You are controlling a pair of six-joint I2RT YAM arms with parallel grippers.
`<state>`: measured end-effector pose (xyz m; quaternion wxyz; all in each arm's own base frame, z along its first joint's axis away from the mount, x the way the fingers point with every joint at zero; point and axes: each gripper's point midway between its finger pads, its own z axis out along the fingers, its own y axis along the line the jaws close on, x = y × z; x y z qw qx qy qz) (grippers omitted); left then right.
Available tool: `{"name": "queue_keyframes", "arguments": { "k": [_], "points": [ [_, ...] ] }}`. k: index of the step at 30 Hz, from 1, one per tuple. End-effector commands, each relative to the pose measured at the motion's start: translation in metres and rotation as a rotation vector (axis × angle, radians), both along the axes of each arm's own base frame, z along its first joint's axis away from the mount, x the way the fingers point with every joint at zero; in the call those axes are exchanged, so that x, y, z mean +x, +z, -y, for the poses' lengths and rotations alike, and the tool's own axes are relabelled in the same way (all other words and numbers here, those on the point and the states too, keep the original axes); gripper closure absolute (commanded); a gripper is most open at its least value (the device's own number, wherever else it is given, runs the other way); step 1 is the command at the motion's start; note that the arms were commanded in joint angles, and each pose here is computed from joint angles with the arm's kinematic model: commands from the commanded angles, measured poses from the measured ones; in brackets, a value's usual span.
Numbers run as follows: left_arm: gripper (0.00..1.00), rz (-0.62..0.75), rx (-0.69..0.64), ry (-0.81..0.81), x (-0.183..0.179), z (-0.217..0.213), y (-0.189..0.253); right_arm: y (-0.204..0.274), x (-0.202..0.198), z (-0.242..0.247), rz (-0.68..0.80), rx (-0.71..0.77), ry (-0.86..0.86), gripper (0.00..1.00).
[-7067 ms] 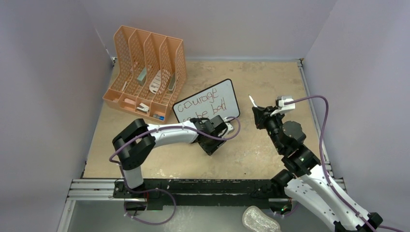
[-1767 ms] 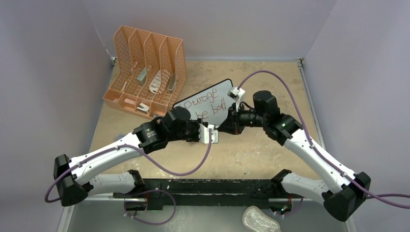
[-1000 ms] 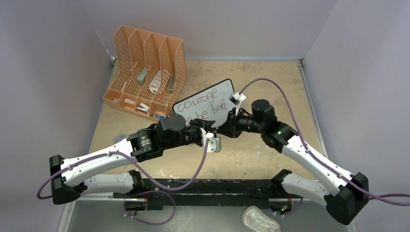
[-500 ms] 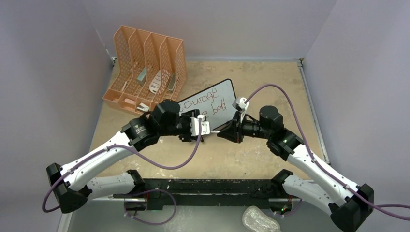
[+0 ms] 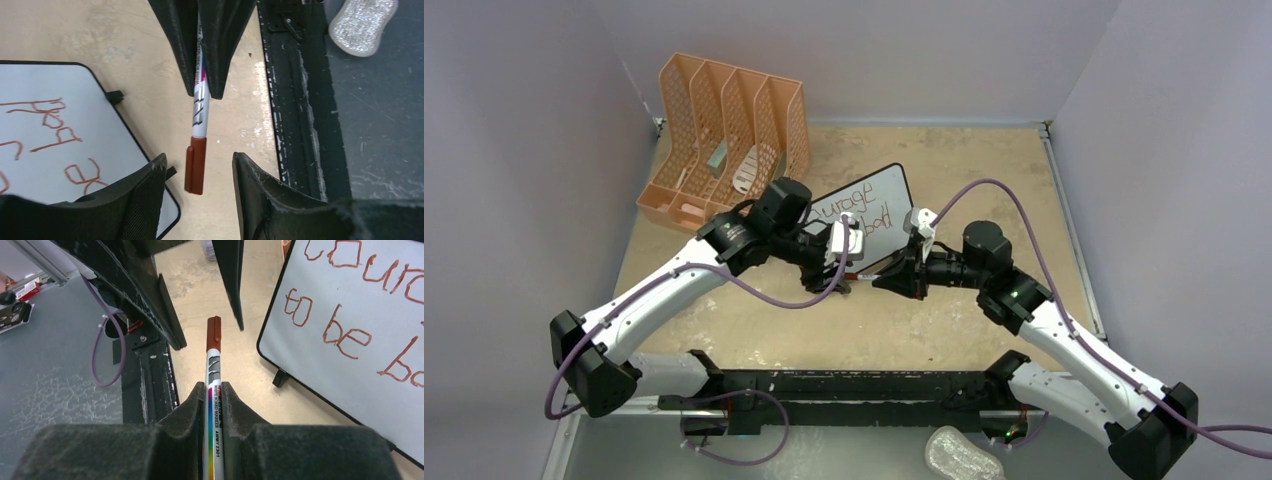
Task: Write a sentence on the whiteboard
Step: Close the whiteboard marker at the center of the board.
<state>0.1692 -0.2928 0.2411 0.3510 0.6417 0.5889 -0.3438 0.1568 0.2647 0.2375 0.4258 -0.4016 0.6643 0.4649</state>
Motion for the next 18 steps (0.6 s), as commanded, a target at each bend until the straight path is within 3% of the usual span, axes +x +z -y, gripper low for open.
{"name": "queue_keyframes", "arguments": {
  "k": [1, 8, 14, 18],
  "points": [
    [0.52, -0.066, -0.049, -0.065, -0.0123, 0.007, 0.0146, 0.0202, -0.0024, -0.0032, 0.094, 0.059, 0.039, 1.0],
    [0.59, -0.088, -0.031, -0.06, -0.0079, 0.0107, 0.0081, 0.0236, -0.002, -0.0048, 0.095, 0.068, 0.045, 1.0],
    [0.99, -0.11, -0.028, -0.077, -0.0086, 0.0141, 0.0058, 0.0269, -0.0004, -0.0064, 0.098, 0.071, 0.048, 1.0],
    [1.0, -0.126, -0.036, -0.096, -0.0107, 0.0167, 0.008, 0.0255, 0.0001, -0.0079, 0.087, 0.067, 0.053, 1.0]
  ]
}}
